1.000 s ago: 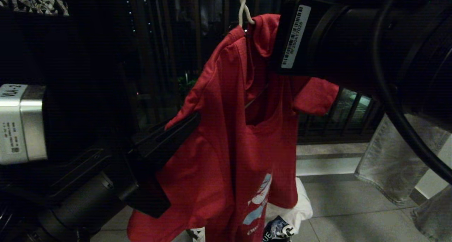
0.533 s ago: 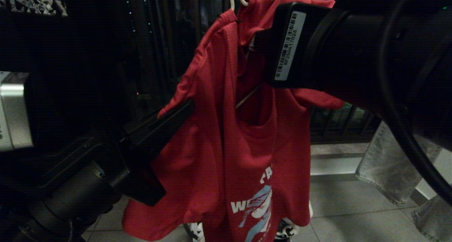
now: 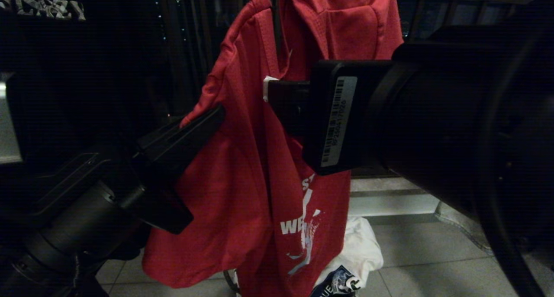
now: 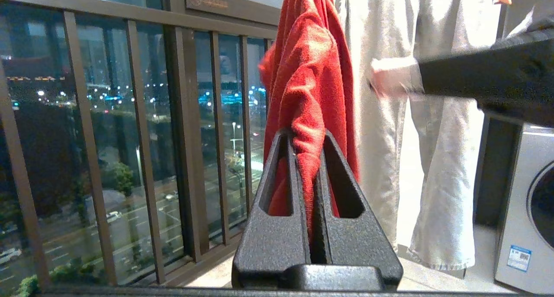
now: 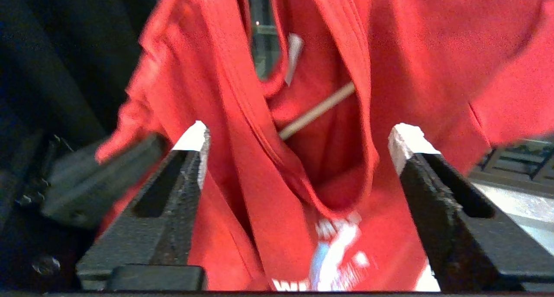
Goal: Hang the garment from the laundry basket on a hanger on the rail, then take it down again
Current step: Hang the clothes on the clothes rack
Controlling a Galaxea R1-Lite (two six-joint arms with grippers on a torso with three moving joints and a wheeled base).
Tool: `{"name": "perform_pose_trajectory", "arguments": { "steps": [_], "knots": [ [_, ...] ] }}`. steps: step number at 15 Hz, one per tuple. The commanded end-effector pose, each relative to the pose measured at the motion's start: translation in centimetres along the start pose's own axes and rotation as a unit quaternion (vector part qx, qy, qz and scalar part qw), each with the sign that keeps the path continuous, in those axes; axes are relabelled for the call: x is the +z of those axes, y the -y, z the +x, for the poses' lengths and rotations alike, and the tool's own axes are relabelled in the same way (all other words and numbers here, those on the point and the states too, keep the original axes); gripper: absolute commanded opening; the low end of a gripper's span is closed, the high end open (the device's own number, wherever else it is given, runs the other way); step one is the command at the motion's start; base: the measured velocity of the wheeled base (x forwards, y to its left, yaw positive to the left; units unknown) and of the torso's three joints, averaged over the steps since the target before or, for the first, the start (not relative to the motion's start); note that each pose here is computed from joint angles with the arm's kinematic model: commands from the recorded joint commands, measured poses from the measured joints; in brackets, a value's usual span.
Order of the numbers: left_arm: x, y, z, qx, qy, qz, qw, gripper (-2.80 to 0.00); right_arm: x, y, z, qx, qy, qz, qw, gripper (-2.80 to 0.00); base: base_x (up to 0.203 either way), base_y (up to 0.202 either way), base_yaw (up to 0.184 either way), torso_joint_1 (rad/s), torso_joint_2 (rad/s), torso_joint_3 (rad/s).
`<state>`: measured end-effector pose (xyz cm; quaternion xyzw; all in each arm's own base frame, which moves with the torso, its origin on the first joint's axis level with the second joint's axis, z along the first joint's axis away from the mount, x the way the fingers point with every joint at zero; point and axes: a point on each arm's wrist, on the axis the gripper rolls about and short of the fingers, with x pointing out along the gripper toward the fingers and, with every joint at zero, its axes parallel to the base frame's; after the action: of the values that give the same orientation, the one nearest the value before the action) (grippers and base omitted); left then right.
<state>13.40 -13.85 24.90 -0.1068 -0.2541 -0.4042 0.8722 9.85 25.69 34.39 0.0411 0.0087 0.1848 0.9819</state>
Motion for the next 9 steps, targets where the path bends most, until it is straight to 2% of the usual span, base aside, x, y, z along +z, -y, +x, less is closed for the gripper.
{"name": "perform_pose_trajectory", "arguments": {
  "steps": [1, 3, 4, 7, 9],
  "knots": [
    [0.2, 0.0, 0.0, 0.000, 0.007, 0.000, 1.0000, -2.80, -0.1, 0.4, -0.8, 0.005, -0.001, -0.001, 1.000, 0.00, 0.000, 0.000, 0.000, 0.000, 0.00, 0.000],
    [0.3, 0.0, -0.1, 0.000, 0.008, 0.001, 1.0000, -2.80, -0.1, 1.0, -1.3, 0.005, -0.002, -0.003, 1.000, 0.00, 0.000, 0.000, 0.000, 0.000, 0.00, 0.000],
    [0.5, 0.0, -0.1, 0.001, 0.010, 0.000, 0.9999, -2.80, 0.1, 1.4, -1.6, 0.004, -0.001, -0.002, 1.000, -2.80, 0.000, 0.000, 0.000, 0.000, 0.00, 0.000],
    [0.4, 0.0, -0.1, 0.001, 0.010, 0.000, 1.0000, -2.80, 1.1, 3.4, -2.9, 0.001, 0.000, -0.001, 1.000, -2.80, 0.000, 0.000, 0.000, 0.000, 0.00, 0.000],
    [0.7, 0.0, -0.1, 0.003, 0.016, -0.001, 0.9999, -2.80, 0.9, 4.1, -3.5, 0.000, -0.010, -0.013, 1.000, -2.80, 0.000, 0.000, 0.000, 0.000, 0.00, 0.000]
  ]
}}
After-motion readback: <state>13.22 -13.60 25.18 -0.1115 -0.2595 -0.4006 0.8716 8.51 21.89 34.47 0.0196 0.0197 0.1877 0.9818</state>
